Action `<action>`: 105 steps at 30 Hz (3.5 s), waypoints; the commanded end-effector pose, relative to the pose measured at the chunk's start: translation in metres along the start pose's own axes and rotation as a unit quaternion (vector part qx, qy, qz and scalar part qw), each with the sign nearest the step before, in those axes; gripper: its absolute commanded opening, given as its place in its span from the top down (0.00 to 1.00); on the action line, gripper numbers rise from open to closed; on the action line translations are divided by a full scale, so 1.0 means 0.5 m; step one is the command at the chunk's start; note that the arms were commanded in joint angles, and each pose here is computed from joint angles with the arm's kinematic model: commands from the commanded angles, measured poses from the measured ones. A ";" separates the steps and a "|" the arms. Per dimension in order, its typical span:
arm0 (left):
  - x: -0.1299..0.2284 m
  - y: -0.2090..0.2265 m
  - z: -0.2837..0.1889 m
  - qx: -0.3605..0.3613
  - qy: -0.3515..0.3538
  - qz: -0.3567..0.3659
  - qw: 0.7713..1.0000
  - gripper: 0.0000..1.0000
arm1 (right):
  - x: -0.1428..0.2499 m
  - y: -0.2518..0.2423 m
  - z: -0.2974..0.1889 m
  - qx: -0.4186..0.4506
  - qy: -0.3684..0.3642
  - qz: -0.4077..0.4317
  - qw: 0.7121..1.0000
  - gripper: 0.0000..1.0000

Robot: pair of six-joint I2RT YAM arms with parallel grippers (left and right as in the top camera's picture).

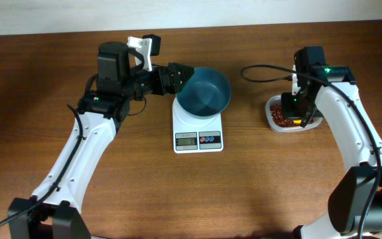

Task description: Scoop item into bowl and weigh 50g on scale

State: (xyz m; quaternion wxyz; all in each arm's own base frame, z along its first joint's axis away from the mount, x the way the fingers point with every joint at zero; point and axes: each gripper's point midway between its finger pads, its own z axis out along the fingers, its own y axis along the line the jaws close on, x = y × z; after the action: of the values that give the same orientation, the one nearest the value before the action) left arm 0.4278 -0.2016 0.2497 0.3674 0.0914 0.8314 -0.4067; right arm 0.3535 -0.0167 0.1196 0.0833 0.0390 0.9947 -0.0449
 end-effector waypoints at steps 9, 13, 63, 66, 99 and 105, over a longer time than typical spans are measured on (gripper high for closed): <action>-0.019 -0.016 -0.017 0.001 -0.011 0.018 1.000 0.01 | -0.008 0.017 -0.031 -0.163 -0.008 0.041 0.986 0.96; -0.019 -0.016 -0.016 0.001 -0.011 0.018 1.000 0.01 | -0.010 0.004 -0.039 -0.205 -0.013 0.056 0.977 0.96; -0.020 -0.013 -0.017 -0.003 -0.012 0.018 1.000 0.01 | -0.009 -0.054 -0.024 -0.389 -0.027 0.097 0.916 0.96; -0.020 -0.013 -0.017 -0.003 -0.012 0.018 1.000 0.01 | -0.013 -0.045 -0.033 -0.405 -0.036 0.090 0.909 0.96; -0.043 0.181 -0.164 -0.078 -0.015 0.117 0.990 0.01 | -0.077 0.163 -0.210 -0.548 -0.103 -0.062 0.828 0.96; 0.003 0.100 -0.156 0.043 0.014 0.213 0.976 0.01 | -0.110 0.210 -0.239 -0.457 -0.113 -0.127 0.873 0.96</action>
State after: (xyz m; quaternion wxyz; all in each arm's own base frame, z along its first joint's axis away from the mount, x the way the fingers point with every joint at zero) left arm 0.4271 -0.0878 0.2238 0.4000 0.1791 0.8384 -0.3241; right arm 0.3895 0.0920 0.2335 0.1920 -0.1212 0.8627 0.4519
